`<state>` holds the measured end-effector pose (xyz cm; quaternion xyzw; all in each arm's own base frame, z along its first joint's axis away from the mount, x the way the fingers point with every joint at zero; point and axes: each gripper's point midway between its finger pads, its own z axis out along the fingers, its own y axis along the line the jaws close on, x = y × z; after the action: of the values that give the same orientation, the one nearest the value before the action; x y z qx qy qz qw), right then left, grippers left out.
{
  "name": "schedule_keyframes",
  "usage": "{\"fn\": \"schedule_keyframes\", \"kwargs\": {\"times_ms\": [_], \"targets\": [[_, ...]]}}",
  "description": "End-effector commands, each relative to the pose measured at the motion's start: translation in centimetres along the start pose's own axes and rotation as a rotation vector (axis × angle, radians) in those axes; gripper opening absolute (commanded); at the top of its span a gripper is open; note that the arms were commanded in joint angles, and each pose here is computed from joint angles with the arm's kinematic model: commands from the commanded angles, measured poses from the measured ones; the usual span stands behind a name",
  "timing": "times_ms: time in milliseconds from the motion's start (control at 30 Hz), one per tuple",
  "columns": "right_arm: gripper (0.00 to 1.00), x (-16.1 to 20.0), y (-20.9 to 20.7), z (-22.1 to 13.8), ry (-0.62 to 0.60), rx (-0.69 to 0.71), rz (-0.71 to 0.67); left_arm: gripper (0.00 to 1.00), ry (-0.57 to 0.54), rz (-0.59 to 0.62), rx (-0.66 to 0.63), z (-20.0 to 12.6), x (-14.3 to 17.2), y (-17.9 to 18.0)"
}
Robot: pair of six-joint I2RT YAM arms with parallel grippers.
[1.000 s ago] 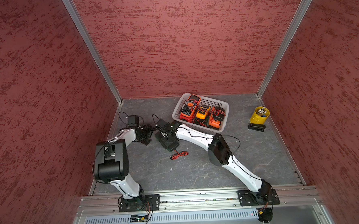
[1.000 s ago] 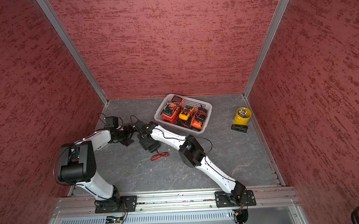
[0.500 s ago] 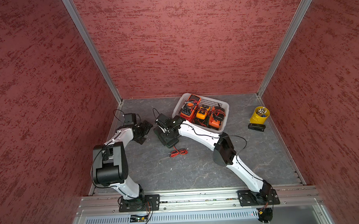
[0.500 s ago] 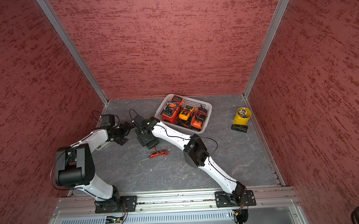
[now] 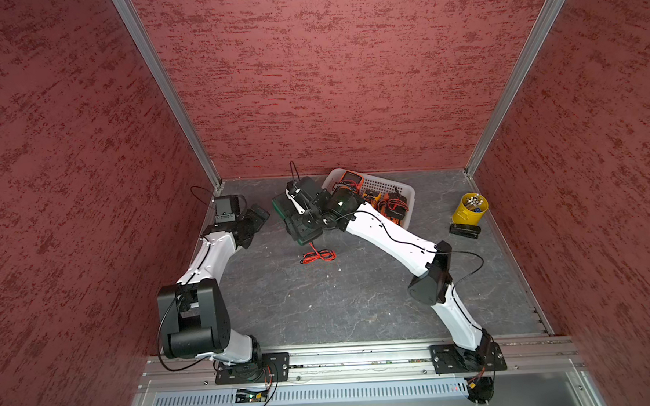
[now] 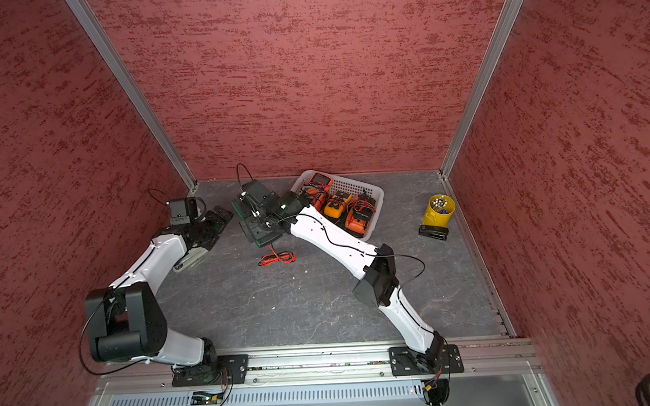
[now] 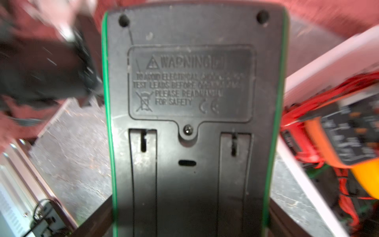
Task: Put the multimeter into the basket
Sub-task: Place the multimeter in the basket.
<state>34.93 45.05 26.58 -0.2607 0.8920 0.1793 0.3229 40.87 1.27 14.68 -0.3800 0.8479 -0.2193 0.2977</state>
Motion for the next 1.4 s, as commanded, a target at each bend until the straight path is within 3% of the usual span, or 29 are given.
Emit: {"fn": "schedule_keyframes", "kwargs": {"times_ms": [0,200,400,633,1367], "targets": [[0.28,-5.7,-1.1,-6.0,-0.220,0.014,0.071,1.00,-0.049,0.029,0.006,-1.2,-1.3,-0.9],[0.28,-8.4,-5.0,-9.5,-0.337,0.114,0.163,1.00,-0.093,0.035,0.012,-2.2,-2.1,-1.2],[0.27,-9.7,-10.1,-10.7,-0.416,0.271,0.269,1.00,-0.146,0.064,0.035,-3.1,-3.3,-2.1],[0.27,-11.1,-14.8,-11.5,-0.496,0.387,0.368,1.00,-0.113,0.081,0.034,-2.4,-3.5,-2.3],[0.27,-6.5,-27.2,-4.3,-0.381,0.686,0.572,1.00,-0.022,0.109,0.052,0.9,-3.4,-2.7]]}}
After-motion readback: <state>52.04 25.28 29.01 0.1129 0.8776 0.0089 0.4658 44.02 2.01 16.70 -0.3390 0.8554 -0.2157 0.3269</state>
